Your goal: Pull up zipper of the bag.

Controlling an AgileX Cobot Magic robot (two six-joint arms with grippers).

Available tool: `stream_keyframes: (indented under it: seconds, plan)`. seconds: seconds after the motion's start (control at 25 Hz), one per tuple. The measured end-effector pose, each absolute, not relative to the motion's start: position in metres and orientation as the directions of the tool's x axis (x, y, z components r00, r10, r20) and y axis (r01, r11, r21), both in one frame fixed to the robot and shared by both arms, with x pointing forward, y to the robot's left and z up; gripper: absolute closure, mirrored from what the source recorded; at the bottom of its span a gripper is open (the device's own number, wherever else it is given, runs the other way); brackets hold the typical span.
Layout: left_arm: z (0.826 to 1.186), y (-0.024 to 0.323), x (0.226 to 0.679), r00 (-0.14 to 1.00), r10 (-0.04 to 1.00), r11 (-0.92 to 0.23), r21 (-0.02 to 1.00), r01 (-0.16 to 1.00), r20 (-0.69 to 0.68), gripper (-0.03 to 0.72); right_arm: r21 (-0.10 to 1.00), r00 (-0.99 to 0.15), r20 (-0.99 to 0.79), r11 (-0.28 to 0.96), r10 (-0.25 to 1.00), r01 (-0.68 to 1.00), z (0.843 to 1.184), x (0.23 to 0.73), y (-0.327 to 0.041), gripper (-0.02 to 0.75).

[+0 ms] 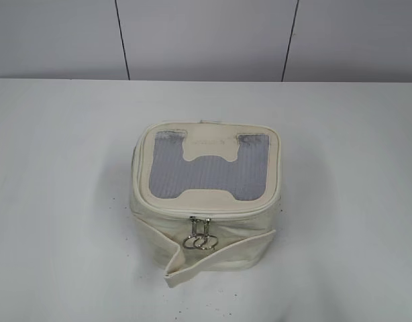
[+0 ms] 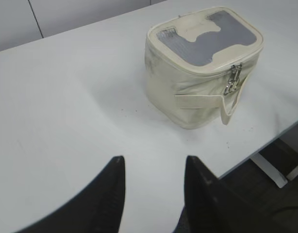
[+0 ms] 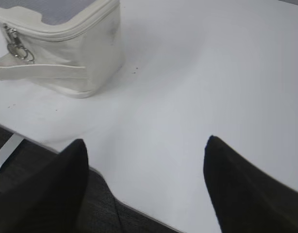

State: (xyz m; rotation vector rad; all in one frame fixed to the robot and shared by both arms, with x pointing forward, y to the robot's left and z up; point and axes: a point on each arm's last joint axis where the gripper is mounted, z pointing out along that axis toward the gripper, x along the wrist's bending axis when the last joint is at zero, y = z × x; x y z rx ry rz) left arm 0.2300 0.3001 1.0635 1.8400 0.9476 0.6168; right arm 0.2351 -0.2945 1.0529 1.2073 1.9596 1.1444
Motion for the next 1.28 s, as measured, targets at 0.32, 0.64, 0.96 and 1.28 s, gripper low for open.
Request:
stream_keyframes:
  seconds: [0.32,0.64,0.96,1.28]
  plan:
    - [1.0636,0.2977,0.2294,0.309,0.951,-0.141,0.907,0.396,0.013,0.379,0.880,-0.106,-0.027,0.074,0.994,0.470,1.0531,0.2373,-0.2936,0.163]
    - [1.0637,0.2963,0.2283,0.146,0.989,-0.073,0.913,0.403,0.014,0.391,0.891,-0.079,-0.029,0.061,0.996,0.450,1.0533,0.2343,-0.2936,0.163]
    - [1.0633,0.2961,0.2285,0.129,0.992,-0.065,0.913,0.403,0.014,0.397,0.896,-0.080,-0.027,0.060,0.996,0.441,1.0531,0.2331,-0.2933,0.163]
    - [1.0633,0.2960,0.2285,0.121,0.993,-0.062,0.913,0.404,0.014,0.397,0.896,-0.080,-0.027,0.060,0.996,0.441,1.0531,0.2331,-0.2933,0.163]
